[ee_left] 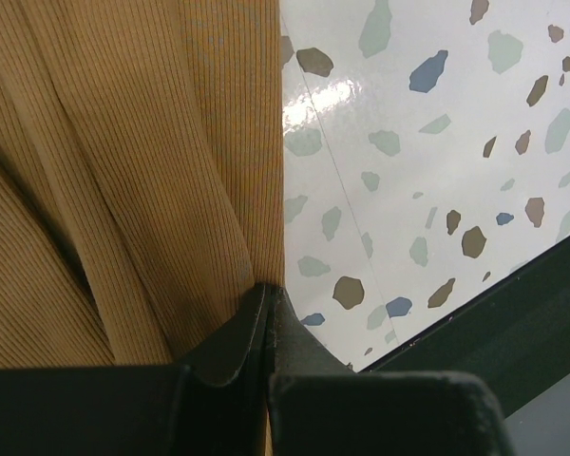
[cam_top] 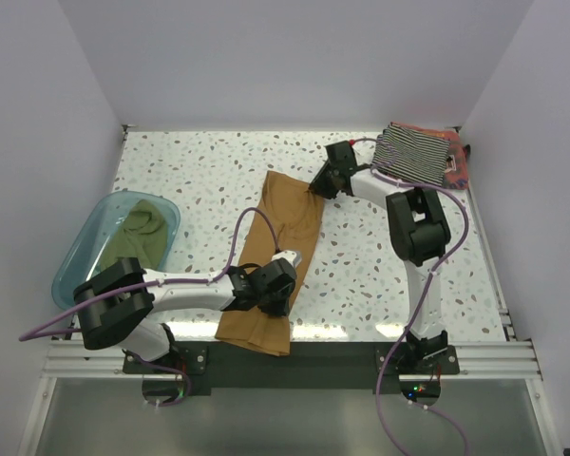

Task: Fold and stack the tank tops
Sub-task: Fold the tank top

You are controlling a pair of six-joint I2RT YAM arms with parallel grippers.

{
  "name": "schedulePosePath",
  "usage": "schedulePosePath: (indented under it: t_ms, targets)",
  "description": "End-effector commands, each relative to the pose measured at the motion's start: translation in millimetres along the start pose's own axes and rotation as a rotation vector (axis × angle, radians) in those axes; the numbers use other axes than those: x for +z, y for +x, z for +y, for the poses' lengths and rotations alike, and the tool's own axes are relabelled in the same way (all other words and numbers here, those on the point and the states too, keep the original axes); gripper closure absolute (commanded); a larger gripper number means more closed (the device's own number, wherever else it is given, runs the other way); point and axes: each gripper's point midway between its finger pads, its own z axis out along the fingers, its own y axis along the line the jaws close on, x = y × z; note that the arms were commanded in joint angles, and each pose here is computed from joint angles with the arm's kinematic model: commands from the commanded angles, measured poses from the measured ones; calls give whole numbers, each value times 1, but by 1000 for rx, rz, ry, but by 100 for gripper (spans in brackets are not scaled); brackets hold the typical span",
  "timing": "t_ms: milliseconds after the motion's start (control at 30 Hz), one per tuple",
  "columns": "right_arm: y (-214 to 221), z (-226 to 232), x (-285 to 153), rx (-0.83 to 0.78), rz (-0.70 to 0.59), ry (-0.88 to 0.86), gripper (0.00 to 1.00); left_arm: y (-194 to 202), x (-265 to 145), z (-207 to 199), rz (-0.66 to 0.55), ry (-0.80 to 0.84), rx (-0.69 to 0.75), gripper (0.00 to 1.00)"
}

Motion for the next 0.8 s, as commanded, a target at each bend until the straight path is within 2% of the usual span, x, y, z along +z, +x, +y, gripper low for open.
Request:
schedulePosePath:
  t_ms: [0,600,767]
  targets:
    - [-21,23,-10,46,-91,-70,67,4,-3,-1,8,22,17,100]
    - [-35,39,-36,110,-195,-178,68,8,-2,1,10,26,15,100]
    - [-29,36,-23,103,-177,-164,69,7,-2,1,9,32,15,100]
